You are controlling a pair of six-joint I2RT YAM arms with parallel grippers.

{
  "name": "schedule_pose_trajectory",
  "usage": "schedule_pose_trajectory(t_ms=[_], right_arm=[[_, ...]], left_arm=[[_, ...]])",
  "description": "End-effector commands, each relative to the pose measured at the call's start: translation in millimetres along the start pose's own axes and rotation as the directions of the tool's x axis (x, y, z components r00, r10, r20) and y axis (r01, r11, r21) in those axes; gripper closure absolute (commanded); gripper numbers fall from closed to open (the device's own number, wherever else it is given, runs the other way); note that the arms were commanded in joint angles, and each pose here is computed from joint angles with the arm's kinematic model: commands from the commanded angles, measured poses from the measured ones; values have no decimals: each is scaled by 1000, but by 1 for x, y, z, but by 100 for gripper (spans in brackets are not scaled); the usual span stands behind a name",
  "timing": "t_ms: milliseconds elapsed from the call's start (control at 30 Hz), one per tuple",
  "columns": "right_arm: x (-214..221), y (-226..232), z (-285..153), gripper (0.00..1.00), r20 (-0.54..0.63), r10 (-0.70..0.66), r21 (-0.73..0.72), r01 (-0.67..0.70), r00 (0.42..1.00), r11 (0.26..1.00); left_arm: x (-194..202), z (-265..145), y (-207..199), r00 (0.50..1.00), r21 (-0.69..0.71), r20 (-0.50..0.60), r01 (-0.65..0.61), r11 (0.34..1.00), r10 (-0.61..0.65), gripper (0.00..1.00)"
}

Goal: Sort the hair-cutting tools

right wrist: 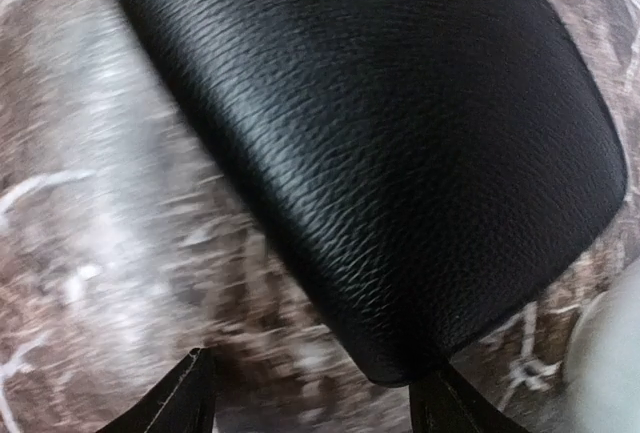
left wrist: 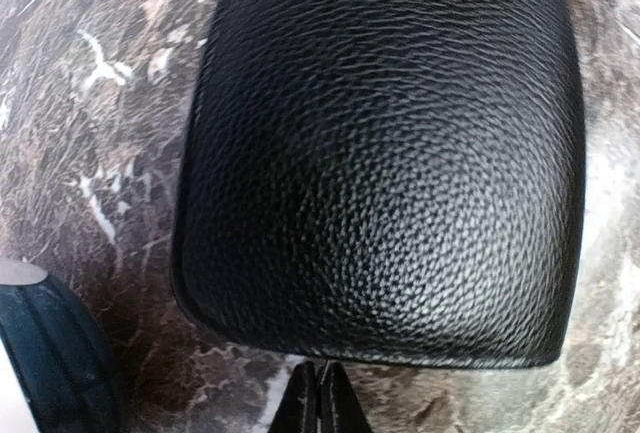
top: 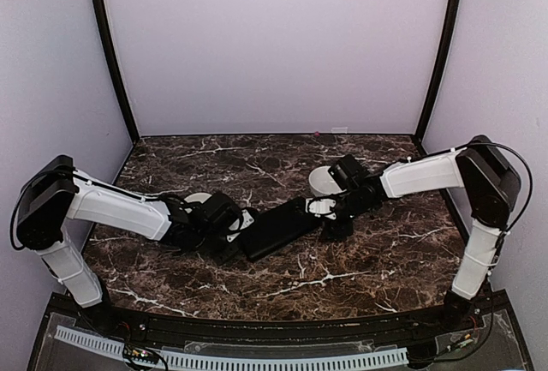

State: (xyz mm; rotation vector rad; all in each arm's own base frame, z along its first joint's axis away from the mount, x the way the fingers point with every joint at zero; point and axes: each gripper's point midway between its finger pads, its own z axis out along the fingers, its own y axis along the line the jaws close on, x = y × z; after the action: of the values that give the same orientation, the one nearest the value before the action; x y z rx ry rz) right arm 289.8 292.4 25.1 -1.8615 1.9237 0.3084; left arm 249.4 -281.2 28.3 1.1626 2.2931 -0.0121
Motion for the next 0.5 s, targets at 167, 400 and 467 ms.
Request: schedule_pose_trajectory(t_ms=[167,400,467], right_arm=[[-5,101,-34,35,59,-145,-233,155,988,960],[-6,91,-58,35,25,-181,-144,183,983,973],[-10,78,-64,34,20,-193,-84,194,981,977]], left_arm=[[-14,-1,13,999,-50,44,-9,999,11,100],[-30,-3,12,992,-35,125,-30,999,34,100],[-34,-2,11,990,-31,132,-37,999,40,100]])
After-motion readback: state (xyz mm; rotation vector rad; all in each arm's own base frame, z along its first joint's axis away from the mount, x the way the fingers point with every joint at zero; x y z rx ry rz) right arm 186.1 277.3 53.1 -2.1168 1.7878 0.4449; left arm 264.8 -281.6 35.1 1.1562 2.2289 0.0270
